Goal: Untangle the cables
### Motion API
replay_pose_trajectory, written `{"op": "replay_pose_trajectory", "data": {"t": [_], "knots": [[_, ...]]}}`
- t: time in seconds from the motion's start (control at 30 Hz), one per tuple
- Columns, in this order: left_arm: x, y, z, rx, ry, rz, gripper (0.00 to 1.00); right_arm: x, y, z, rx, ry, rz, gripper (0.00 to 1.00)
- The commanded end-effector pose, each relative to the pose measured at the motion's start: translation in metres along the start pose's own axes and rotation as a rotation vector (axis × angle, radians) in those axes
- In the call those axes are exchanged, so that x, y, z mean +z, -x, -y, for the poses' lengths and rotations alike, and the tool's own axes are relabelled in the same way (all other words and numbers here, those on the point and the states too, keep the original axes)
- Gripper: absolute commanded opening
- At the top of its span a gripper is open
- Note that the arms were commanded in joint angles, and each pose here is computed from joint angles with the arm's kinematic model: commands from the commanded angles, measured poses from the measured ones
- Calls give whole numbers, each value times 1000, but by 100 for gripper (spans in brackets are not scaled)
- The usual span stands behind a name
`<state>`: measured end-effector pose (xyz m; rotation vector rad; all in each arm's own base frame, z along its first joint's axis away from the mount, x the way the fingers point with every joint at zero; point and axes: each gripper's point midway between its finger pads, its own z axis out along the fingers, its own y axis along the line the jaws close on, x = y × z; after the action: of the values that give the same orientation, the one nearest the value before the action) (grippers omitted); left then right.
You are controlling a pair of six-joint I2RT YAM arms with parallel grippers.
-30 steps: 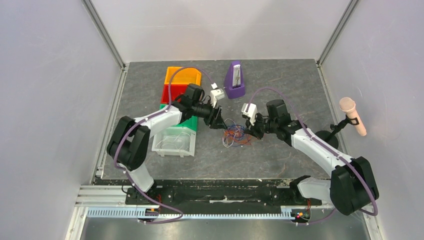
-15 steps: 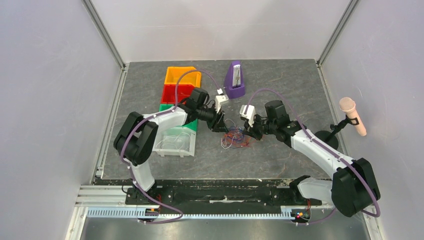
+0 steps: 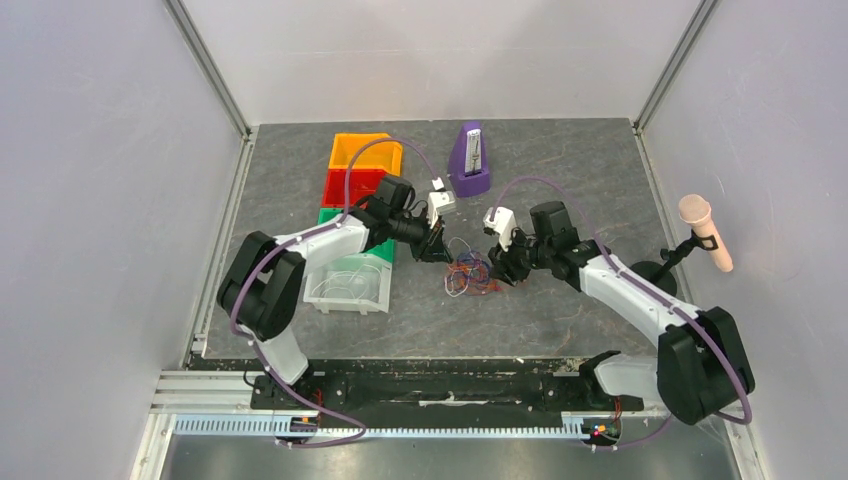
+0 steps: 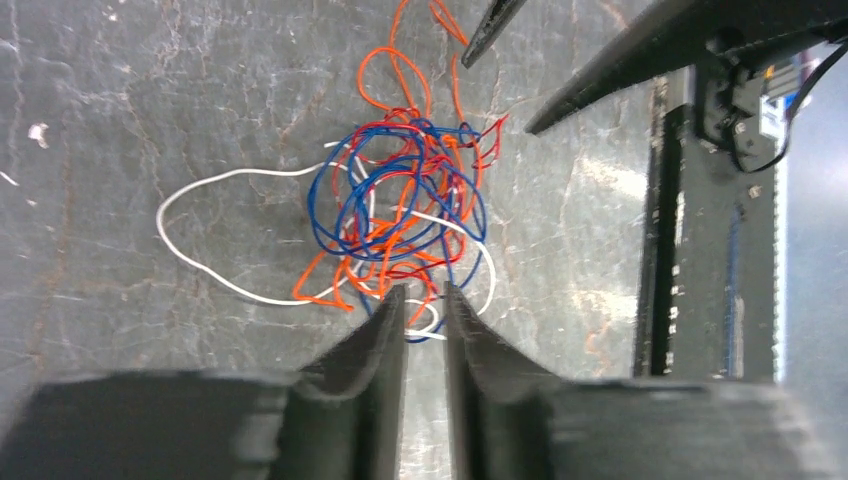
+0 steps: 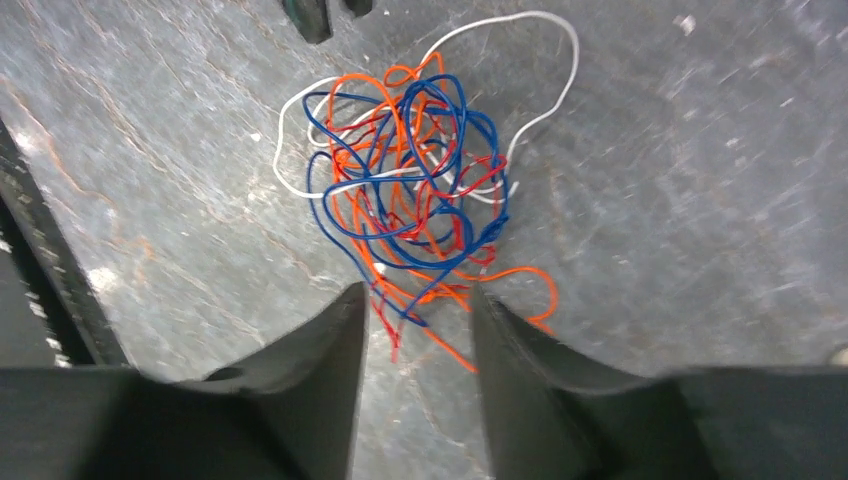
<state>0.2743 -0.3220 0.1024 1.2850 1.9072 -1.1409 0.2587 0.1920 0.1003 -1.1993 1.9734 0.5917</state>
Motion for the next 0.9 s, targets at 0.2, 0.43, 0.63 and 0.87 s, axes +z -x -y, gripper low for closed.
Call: {"op": "replay_pose_trajectory", "data": {"t": [0.2,0.43,0.63,0.87], "knots": [[18,17,-34,-87,87,25,47,22,-9,9,205,-11,-37,61],[37,6,-44,-160,64,34,46,38,-2,12,242,36,-13,61],[53,7,-41,-257,11,80,27,54,-10,16,294,34,-10,53],[48,16,-36,-284,28,122,2,59,-25,30,318,-30,-40,16]]}}
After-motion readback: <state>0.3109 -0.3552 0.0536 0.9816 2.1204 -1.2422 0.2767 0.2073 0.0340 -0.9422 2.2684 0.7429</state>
